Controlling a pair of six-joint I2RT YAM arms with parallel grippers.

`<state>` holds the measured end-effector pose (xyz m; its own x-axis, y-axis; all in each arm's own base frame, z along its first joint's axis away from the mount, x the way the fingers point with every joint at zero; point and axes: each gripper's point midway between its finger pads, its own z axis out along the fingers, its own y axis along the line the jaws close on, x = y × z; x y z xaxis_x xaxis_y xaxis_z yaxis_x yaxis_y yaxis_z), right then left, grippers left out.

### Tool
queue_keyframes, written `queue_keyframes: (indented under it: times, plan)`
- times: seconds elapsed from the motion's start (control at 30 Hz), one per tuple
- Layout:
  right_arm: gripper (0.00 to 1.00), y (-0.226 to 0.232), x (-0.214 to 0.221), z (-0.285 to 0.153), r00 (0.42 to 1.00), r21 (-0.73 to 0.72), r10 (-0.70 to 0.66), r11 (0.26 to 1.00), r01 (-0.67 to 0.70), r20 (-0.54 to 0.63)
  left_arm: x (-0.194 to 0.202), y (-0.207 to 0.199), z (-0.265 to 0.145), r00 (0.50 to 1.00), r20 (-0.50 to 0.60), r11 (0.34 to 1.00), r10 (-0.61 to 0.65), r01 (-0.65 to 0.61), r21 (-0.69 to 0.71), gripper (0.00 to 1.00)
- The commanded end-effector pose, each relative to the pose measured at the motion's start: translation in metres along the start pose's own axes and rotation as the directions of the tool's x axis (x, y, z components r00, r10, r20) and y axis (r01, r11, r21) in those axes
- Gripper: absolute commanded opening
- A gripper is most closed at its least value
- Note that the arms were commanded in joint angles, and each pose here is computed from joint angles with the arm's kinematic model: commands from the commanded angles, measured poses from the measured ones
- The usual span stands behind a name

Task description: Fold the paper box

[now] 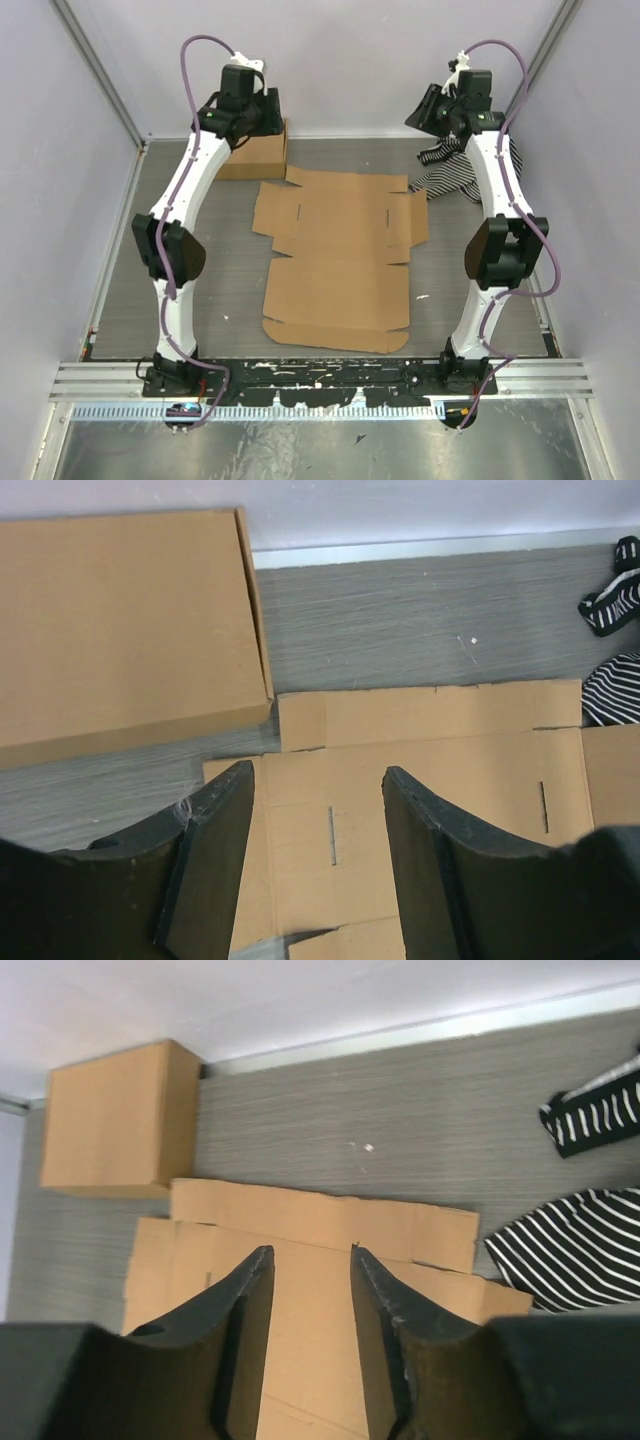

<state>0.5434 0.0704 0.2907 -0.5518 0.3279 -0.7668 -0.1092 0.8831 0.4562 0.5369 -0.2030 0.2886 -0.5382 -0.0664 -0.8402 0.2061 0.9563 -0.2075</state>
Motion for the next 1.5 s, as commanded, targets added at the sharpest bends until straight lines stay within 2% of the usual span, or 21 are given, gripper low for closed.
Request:
queue_keyframes:
  times: [0.0,0.03,0.1,0.27,0.53,0.83,1.1,1.33,1.47]
  plan:
    - [0.45,-0.036,0.022,0.025,0.998,0.132,-0.005,0.991,0.013,-0.059,0.027,0.005,0.029,0.991,-0.095,0.995,-0.095,0.095,-0.003,0.61]
    - [0.54,-0.042,0.028,0.031,0.997,0.146,0.000,0.989,0.011,-0.072,0.033,0.008,0.036,0.989,-0.106,0.994,-0.108,0.107,-0.012,0.61]
    - [0.59,-0.057,0.042,0.046,0.994,0.179,0.021,0.984,-0.002,-0.106,0.047,0.015,0.050,0.980,-0.138,0.990,-0.143,0.141,-0.026,0.61]
    - [0.62,-0.078,0.077,0.079,0.984,0.197,0.046,0.980,-0.011,-0.174,0.086,0.028,0.085,0.952,-0.227,0.979,-0.205,0.197,-0.059,0.63]
    - [0.65,-0.090,0.087,0.099,0.983,0.209,0.051,0.978,-0.014,-0.175,0.113,0.034,0.110,0.927,-0.270,0.966,-0.260,0.248,-0.080,0.64]
    - [0.66,-0.103,0.110,0.119,0.972,0.217,0.091,0.975,-0.042,-0.218,0.141,0.049,0.128,0.888,-0.324,0.945,-0.325,0.298,-0.131,0.64]
    - [0.67,-0.111,0.130,0.132,0.960,0.214,0.114,0.975,-0.059,-0.254,0.147,0.049,0.139,0.877,-0.328,0.936,-0.352,0.333,-0.115,0.63]
    - [0.60,-0.107,0.144,0.135,0.950,0.191,0.119,0.979,-0.065,-0.288,0.154,0.052,0.143,0.867,-0.340,0.931,-0.363,0.344,-0.119,0.63]
    - [0.53,-0.101,0.147,0.134,0.949,0.175,0.108,0.983,-0.057,-0.298,0.158,0.052,0.145,0.859,-0.350,0.927,-0.374,0.356,-0.117,0.63]
